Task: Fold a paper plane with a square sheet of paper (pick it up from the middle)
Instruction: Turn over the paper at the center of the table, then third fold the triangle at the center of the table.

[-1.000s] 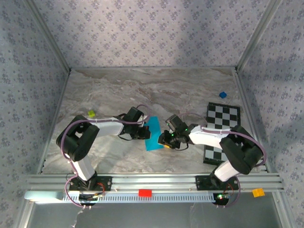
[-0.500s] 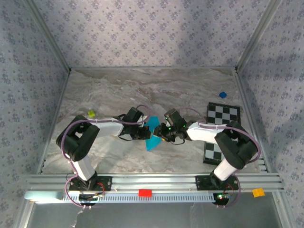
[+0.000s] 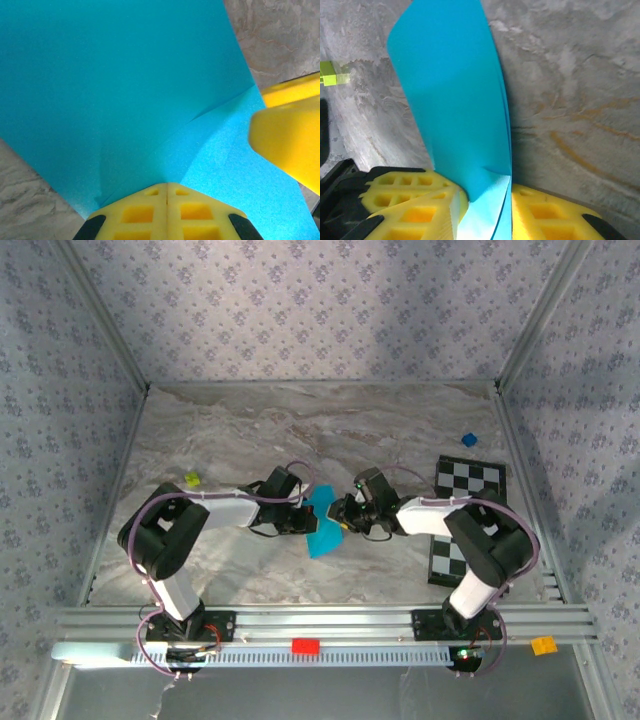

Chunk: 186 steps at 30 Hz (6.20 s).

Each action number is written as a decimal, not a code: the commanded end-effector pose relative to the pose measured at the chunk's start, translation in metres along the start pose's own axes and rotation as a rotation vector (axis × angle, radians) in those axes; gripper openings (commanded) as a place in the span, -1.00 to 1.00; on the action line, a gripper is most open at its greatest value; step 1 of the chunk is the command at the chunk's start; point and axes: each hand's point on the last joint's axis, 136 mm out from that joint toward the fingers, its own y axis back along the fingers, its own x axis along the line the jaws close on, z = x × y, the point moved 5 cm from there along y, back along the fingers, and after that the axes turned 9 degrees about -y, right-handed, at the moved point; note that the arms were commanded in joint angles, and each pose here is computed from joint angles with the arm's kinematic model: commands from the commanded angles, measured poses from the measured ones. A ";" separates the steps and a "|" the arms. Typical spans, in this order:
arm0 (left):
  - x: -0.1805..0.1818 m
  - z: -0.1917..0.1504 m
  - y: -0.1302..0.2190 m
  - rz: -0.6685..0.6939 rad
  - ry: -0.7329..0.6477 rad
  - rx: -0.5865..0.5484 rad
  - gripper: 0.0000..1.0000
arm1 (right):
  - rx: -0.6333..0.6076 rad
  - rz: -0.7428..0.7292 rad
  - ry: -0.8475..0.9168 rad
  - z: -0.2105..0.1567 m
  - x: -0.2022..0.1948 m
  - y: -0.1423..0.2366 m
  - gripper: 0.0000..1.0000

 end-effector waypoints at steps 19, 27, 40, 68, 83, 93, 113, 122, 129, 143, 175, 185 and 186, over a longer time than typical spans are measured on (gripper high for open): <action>-0.018 0.010 0.038 -0.002 0.024 -0.119 -0.76 | 0.001 0.088 0.056 0.005 0.005 0.007 -0.95; 0.014 -0.008 0.125 0.258 0.096 -0.413 -0.68 | -0.158 -0.219 0.301 0.006 0.026 0.071 -0.96; 0.046 -0.044 0.183 0.397 0.194 -0.539 -0.43 | -0.459 -0.835 0.585 0.016 0.053 0.142 -0.95; 0.071 -0.083 0.240 0.539 0.392 -0.657 -0.19 | -0.075 -0.609 0.765 -0.077 0.099 -0.037 -0.45; 0.033 -0.028 0.163 0.007 0.252 -0.386 -0.17 | -0.038 0.023 0.343 -0.023 0.045 0.033 -0.59; 0.026 -0.021 0.126 -0.106 0.268 -0.272 -0.02 | 0.051 0.054 0.227 -0.018 0.016 0.013 -0.72; 0.019 0.002 0.052 -0.147 0.342 -0.089 0.01 | 0.073 -0.087 0.057 -0.019 -0.054 -0.012 -0.78; 0.014 0.008 0.027 -0.161 0.345 -0.027 -0.17 | 0.069 -0.111 0.039 -0.016 -0.060 -0.011 -0.78; 0.019 0.007 0.019 -0.150 0.367 -0.005 -0.20 | 0.077 -0.118 0.026 -0.016 -0.064 -0.014 -0.78; 0.017 0.004 0.016 -0.179 0.366 0.016 -0.32 | 0.081 -0.109 0.025 -0.014 -0.060 -0.015 -0.78; 0.013 0.021 0.025 -0.208 0.312 -0.084 -0.33 | 0.084 -0.102 0.020 -0.014 -0.063 -0.013 -0.78; 0.017 0.020 0.024 -0.206 0.319 -0.104 -0.26 | 0.087 -0.091 0.023 -0.015 -0.061 -0.013 -0.78; 0.018 0.019 0.024 -0.205 0.324 -0.103 -0.29 | 0.086 -0.092 0.022 -0.015 -0.061 -0.013 -0.78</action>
